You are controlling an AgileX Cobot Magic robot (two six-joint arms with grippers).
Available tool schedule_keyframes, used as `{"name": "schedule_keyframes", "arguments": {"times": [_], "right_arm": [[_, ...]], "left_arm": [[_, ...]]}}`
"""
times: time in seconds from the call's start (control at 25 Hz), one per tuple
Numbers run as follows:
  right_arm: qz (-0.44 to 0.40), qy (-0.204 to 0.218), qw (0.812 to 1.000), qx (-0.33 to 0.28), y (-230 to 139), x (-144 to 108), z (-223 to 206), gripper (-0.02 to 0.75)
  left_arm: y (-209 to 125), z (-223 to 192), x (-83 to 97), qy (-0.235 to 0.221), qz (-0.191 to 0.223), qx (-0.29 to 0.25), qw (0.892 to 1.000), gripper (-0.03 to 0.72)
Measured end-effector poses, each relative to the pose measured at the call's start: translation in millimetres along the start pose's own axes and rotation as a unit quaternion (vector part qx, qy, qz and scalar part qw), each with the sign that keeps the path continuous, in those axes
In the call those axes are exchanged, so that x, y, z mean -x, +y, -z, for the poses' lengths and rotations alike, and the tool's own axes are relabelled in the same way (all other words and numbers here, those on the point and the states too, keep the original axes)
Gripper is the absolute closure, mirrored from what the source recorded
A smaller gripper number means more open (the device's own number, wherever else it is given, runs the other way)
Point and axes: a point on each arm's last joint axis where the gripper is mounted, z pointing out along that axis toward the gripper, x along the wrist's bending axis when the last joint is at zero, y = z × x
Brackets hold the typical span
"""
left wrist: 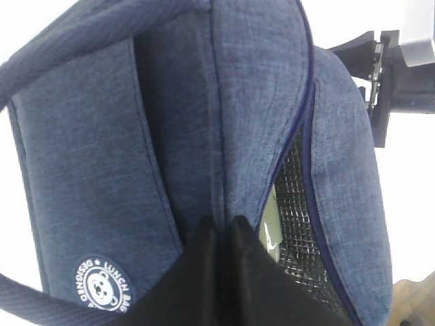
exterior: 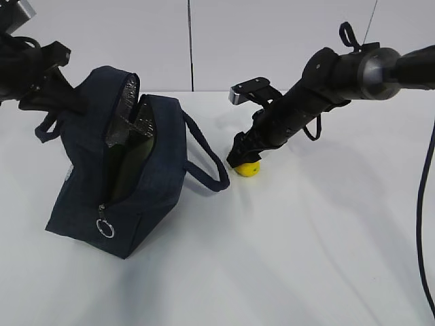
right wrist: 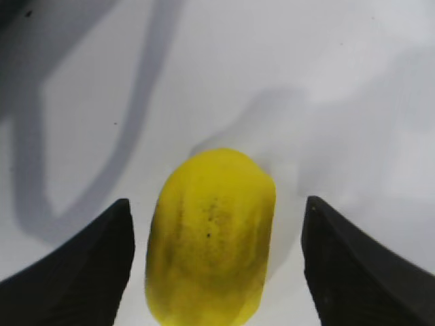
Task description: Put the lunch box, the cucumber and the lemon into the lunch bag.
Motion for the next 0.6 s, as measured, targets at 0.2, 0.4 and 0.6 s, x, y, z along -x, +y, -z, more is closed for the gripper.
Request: {"name": "schedule_keyframes", "arguments": {"times": [0.2,0.4,0.6], "right_arm": [[0.0,0.002,1.0,-0.002,-0.3,-0.4,0.0,0.226],[0.0,0.004,1.0,-0.003,-0.5,-0.7,0.0,0.312],[-0.001,0.005,1.0,-0.003,-0.5,-1.0,0.0,0.332]], "left_arm": [[0.2,0.0,-0.1,0.0,0.0,0.001,1.0,0.693],[0.2,0.0,-0.1,0.0,0.0,0.001,1.0,0.693],[0.2,0.0,-0.1,0.001,0.0,0.001,1.0,0.693]]}}
